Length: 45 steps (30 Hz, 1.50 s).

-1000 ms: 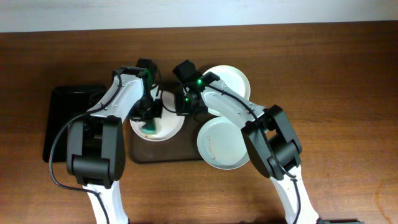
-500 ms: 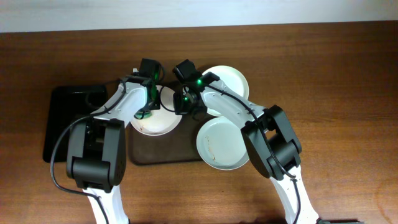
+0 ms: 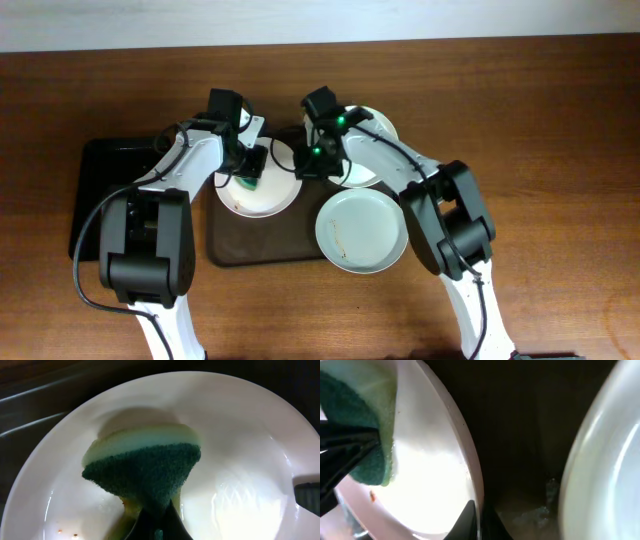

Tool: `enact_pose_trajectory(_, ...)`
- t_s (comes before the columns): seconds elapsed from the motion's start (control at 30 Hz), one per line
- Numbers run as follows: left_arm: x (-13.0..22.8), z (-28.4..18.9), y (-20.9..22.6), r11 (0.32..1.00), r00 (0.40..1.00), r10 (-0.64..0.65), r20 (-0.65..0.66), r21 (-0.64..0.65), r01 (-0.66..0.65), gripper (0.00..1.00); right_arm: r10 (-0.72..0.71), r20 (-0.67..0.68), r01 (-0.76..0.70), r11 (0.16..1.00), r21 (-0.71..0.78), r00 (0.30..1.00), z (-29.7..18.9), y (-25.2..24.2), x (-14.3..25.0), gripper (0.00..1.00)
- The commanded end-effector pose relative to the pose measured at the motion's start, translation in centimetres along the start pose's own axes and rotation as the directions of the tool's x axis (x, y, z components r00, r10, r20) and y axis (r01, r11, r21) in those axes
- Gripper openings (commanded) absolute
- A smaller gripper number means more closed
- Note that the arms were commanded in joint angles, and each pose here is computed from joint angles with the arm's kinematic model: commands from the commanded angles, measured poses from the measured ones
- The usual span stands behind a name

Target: Clean dirty plates on tray and stack at the side

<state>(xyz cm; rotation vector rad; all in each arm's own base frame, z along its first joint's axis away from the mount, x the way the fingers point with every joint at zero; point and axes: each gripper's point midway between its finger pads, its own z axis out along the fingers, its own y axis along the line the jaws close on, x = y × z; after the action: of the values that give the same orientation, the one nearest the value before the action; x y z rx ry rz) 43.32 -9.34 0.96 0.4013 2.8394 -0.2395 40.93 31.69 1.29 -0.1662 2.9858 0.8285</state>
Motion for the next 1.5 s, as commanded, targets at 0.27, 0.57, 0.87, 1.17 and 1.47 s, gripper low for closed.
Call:
enact_pose_trajectory(0.27, 8.9, -0.5, -0.4, 0.936, 0.914, -0.195, -0.357, 0.212, 0.282, 0.01, -0.153, -0.074, 0.13, 0.959, -0.25, 0.985, -0.6, 3.8, 1.6, 0.04)
enact_pose_trajectory(0.57, 2.7, -4.0, 5.6, 0.934, 0.92, -0.343, -0.189, -0.171, 0.314, 0.0, -0.148, -0.064, 0.131, 0.968, -0.212, 0.987, -0.5, 3.1, 1.4, 0.04)
enact_pose_trajectory(0.87, 6.0, -4.2, 3.1, 0.93, 0.885, -0.339, -0.318, -0.254, 0.265, 0.0, -0.139, -0.055, 0.126, 0.972, -0.197, 0.989, -0.6, 2.5, 1.0, 0.04)
enact_pose_trajectory(1.17, -5.8, -16.7, 1.6, 0.961, 0.962, -0.265, 0.064, -0.058, 0.269, 0.0, -0.135, 0.153, 0.131, 0.991, 0.033, 0.979, -11.7, 1.6, -1.4, 0.04)
enact_pose_trajectory(1.47, -6.5, -21.0, 6.2, 0.93, 0.924, -0.345, 0.166, -0.075, 0.36, 0.0, -0.052, 0.158, -0.006, 0.938, 0.346, 0.986, -10.4, 0.0, 1.5, 0.16)
